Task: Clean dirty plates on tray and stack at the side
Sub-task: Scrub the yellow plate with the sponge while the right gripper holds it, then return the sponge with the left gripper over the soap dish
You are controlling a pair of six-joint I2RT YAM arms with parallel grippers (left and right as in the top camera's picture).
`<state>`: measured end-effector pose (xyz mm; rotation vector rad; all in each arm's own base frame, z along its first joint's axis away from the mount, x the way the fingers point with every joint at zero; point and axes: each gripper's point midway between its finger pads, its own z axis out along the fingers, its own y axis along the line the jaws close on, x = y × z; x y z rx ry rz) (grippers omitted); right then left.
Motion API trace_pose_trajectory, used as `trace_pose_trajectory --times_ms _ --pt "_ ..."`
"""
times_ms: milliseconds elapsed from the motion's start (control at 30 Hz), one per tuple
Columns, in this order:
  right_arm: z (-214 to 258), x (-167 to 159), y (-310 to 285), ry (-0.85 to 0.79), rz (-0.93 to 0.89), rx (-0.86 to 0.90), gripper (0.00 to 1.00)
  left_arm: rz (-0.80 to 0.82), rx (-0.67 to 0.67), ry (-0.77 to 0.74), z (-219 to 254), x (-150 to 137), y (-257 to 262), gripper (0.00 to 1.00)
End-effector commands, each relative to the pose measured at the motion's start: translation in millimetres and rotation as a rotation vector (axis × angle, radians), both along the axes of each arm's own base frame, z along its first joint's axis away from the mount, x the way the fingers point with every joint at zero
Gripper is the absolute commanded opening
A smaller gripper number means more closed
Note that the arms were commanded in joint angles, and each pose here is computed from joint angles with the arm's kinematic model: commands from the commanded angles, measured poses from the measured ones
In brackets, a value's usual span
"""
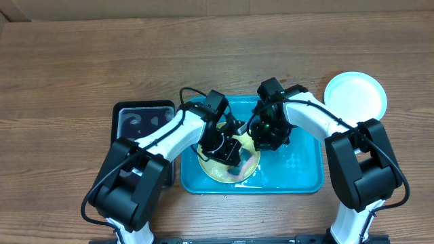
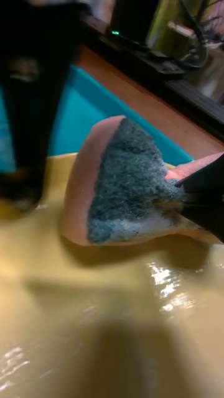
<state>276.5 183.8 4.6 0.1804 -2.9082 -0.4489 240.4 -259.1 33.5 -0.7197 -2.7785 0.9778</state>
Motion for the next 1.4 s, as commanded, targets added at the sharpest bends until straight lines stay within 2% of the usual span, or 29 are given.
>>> trace_pose_trajectory --times_ms 0,200,400,567,800,900,1067,1200,1267,1367 --pt "-21.2 -9.9 -16.7 0.039 -0.008 -0.092 0.04 0.138 0.061 0.022 -10.0 15.2 3.0 0.04" --pt "-20.5 -13.8 -18.4 0.055 -0.007 -0.100 0.04 0.287 0.179 -0.084 -21.9 50.6 20.3 0.04" --pt "-20.5 -14.0 -18.5 0.056 -0.009 -0.101 0.04 0.395 0.390 -0.218 -34.6 80.7 67.4 0.04" --pt "-20.5 -14.0 -18.5 0.057 -0.011 -0.101 0.04 0.486 0.488 -0.178 -38.7 83.1 104.4 0.04" --pt "-20.6 -13.7 -18.4 0.056 -0.011 -0.101 0.04 0.501 0.561 -0.121 -33.5 76.4 127.0 0.04" --pt "-20.7 -13.0 -18.2 0.053 -0.011 -0.100 0.04 0.464 0.552 -0.158 -11.0 86.6 120.6 0.04" --pt "-21.0 -11.1 -17.2 0.045 -0.011 -0.096 0.04 0.474 0.542 -0.279 55.1 112.8 115.8 0.04" --pt "-21.4 -8.8 -16.3 0.035 -0.011 -0.092 0.04 0.459 0.493 -0.282 95.2 113.0 107.8 0.04" --pt "-21.5 -7.0 -15.6 0.028 -0.011 -0.089 0.04 0.457 0.514 -0.270 103.2 109.1 111.6 0.04" --pt "-18.9 -0.1 -17.9 -0.001 -0.006 -0.108 0.04 0.541 0.656 -0.233 103.7 100.0 142.6 0.04"
